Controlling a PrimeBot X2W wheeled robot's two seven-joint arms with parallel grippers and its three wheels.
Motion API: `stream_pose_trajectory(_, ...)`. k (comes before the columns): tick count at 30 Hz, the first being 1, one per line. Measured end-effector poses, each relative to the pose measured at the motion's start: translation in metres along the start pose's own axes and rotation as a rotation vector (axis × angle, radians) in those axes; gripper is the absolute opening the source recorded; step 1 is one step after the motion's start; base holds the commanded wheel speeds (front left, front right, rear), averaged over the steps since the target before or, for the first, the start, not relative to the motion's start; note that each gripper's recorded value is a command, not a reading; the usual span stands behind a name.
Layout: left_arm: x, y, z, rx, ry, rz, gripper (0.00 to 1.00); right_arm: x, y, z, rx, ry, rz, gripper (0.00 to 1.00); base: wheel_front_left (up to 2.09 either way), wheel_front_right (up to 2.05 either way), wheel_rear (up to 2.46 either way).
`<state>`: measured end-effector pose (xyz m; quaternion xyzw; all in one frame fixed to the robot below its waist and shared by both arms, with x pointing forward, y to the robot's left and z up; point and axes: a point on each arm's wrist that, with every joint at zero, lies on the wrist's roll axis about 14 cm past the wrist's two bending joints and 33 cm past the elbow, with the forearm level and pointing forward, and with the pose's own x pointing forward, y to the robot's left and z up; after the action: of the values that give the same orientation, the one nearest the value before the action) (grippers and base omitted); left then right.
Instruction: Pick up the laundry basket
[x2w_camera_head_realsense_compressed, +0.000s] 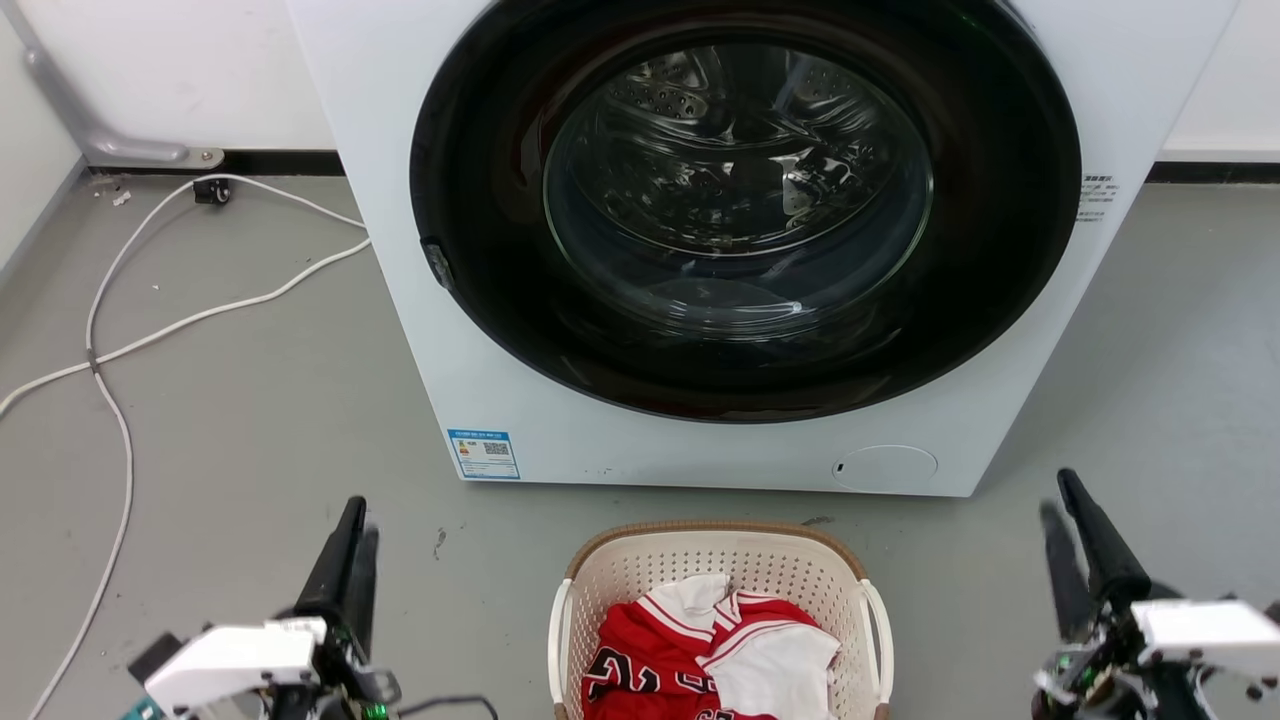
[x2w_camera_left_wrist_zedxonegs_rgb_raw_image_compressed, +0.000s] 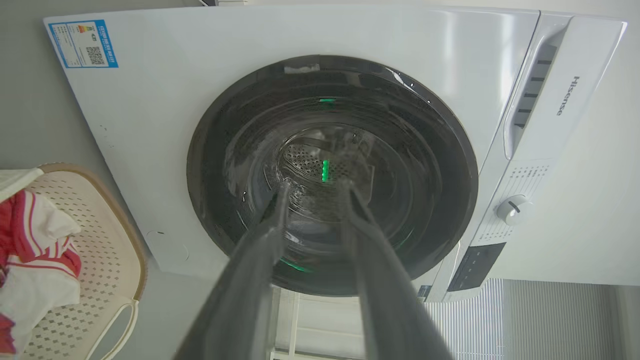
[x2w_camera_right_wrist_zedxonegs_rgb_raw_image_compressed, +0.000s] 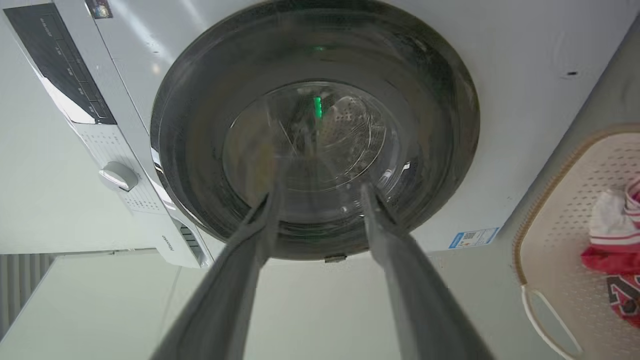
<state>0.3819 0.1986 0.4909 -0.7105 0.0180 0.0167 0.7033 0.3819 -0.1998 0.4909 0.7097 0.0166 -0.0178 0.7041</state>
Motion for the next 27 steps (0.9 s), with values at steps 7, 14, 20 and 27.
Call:
stream_pose_trajectory(7, -0.008, 0.015, 0.001, 0.006, -0.017, 0.043, 1.0, -0.007, -0.014, -0.003, 0.0, -0.007, -0.04, 1.0, 0.0, 0.0, 0.0)
stream_pose_trajectory(14, -0.009, 0.013, 0.002, 0.03, -0.037, 0.036, 1.0, -0.007, -0.011, -0.007, -0.017, -0.013, -0.032, 1.0, 0.0, 0.0, 0.0)
stream_pose_trajectory(20, -0.011, 0.016, 0.006, 0.057, -0.061, 0.047, 1.0, -0.008, -0.011, -0.007, -0.054, -0.025, -0.031, 1.0, 0.0, 0.0, 0.0)
stream_pose_trajectory(27, -0.014, 0.019, 0.024, 0.134, -0.126, 0.063, 1.0, -0.011, -0.012, 0.014, -0.162, -0.095, -0.04, 1.0, 0.0, 0.0, 0.0)
